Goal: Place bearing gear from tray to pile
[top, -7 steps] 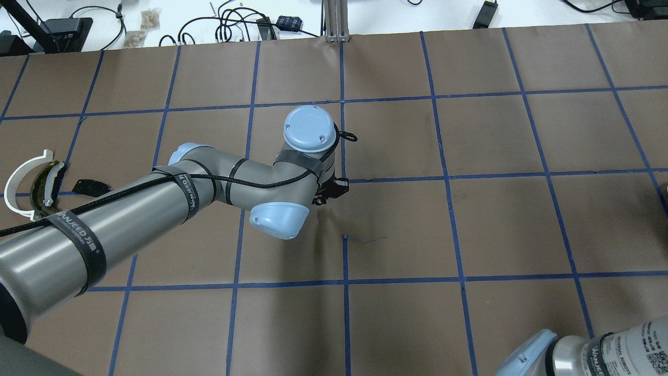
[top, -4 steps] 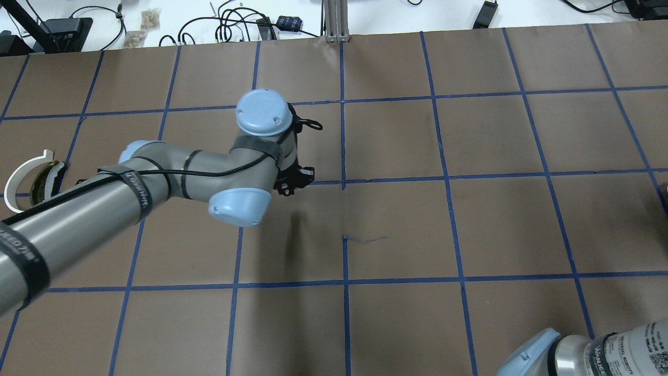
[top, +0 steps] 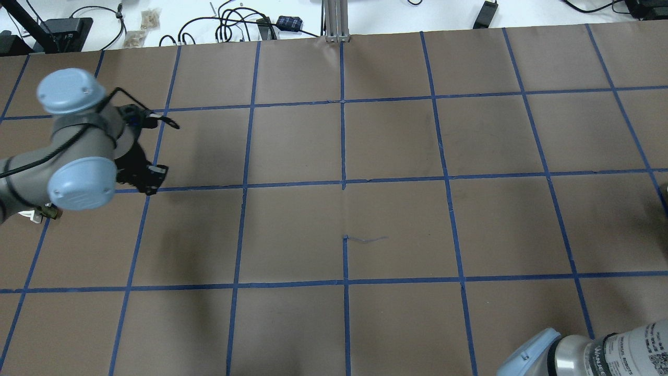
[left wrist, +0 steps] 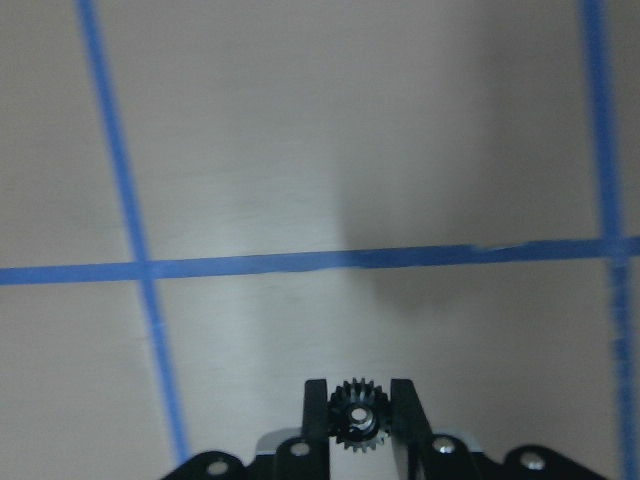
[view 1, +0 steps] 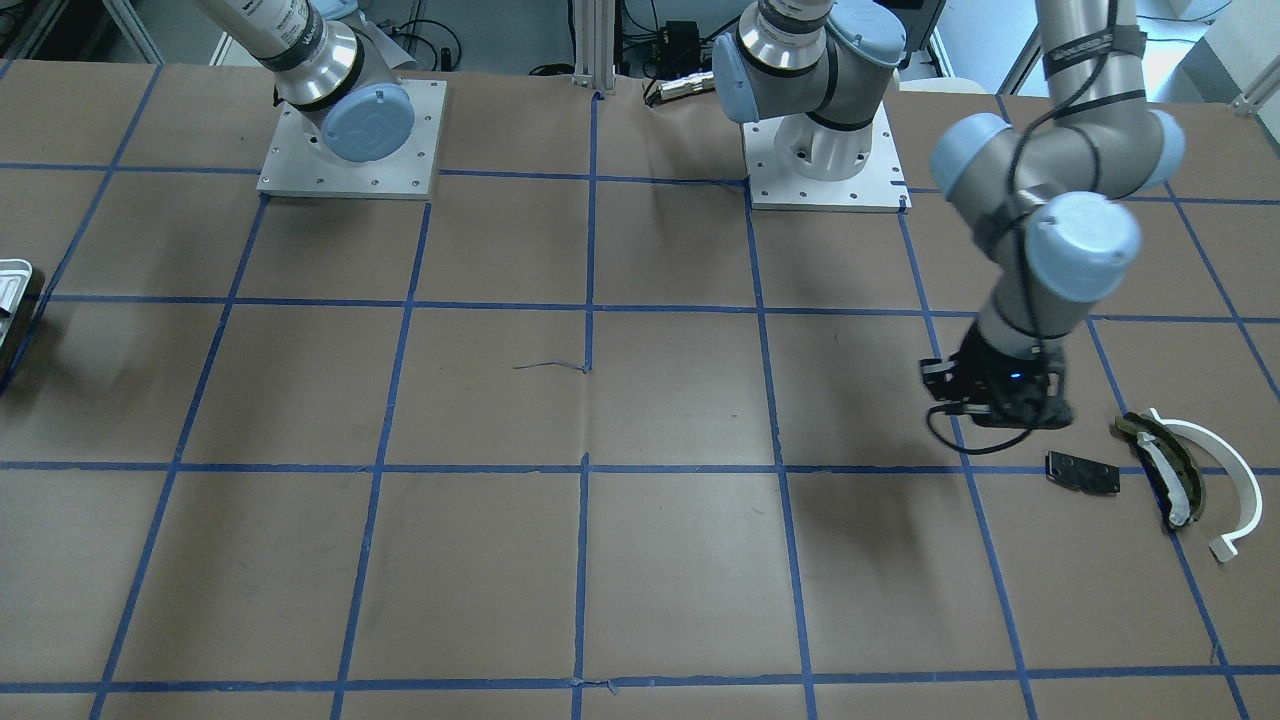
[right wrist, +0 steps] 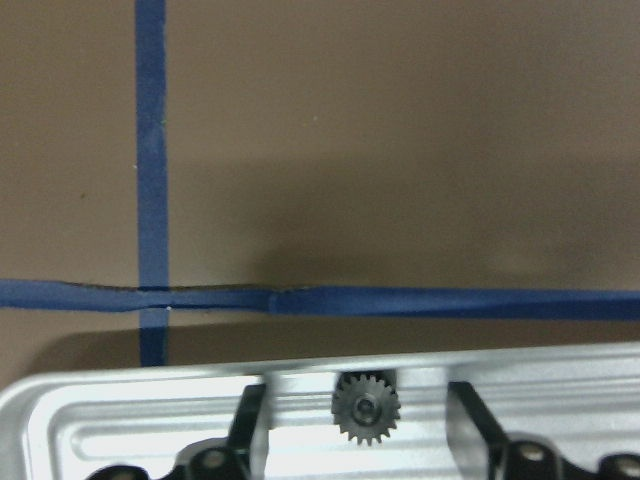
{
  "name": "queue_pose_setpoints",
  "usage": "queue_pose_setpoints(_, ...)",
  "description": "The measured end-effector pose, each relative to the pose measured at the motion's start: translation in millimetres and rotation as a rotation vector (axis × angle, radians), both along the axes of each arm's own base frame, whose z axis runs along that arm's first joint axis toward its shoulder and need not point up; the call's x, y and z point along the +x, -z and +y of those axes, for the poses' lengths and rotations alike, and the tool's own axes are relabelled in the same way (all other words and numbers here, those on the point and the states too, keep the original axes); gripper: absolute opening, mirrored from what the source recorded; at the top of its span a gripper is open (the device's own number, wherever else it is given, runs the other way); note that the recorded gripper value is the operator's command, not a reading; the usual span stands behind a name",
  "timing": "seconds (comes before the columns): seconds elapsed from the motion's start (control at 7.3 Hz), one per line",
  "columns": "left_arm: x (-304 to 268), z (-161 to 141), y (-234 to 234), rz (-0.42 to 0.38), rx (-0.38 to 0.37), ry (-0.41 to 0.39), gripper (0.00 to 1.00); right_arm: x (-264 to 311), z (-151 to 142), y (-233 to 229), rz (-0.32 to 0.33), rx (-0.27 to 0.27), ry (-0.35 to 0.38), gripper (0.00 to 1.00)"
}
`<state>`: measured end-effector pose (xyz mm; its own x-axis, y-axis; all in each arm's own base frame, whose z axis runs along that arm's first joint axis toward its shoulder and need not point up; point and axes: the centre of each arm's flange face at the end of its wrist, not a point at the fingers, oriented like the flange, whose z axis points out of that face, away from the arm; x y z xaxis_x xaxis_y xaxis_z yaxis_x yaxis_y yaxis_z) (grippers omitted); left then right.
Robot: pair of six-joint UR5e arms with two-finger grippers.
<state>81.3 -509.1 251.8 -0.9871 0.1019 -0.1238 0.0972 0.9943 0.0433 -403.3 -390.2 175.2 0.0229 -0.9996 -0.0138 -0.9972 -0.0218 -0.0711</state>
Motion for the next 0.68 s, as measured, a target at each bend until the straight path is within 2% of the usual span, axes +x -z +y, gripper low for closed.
queue_pose_setpoints(0.14,71,16,10,0.04,0.005,0.009,0.0,0,0,-1,0.007,-0.003,0.002,0.07)
queue_pose_setpoints(0.27,116,29,23,0.086,-0.004,0.005,0.0,-1,0,-2,0.017,-0.005,0.006,0.05)
queue_pose_setpoints(0.41,138,34,35,0.114,-0.01,-0.001,0.38,-2,0,-3,0.022,-0.004,0.009,0.04)
queue_pose_setpoints(0.55,148,36,45,0.122,-0.014,-0.003,0.42,-3,-1,-5,0.028,-0.006,0.014,0.03)
queue_pose_setpoints(0.68,153,35,52,0.122,-0.015,-0.004,0.52,-6,-3,-14,0.043,-0.016,0.029,0.0)
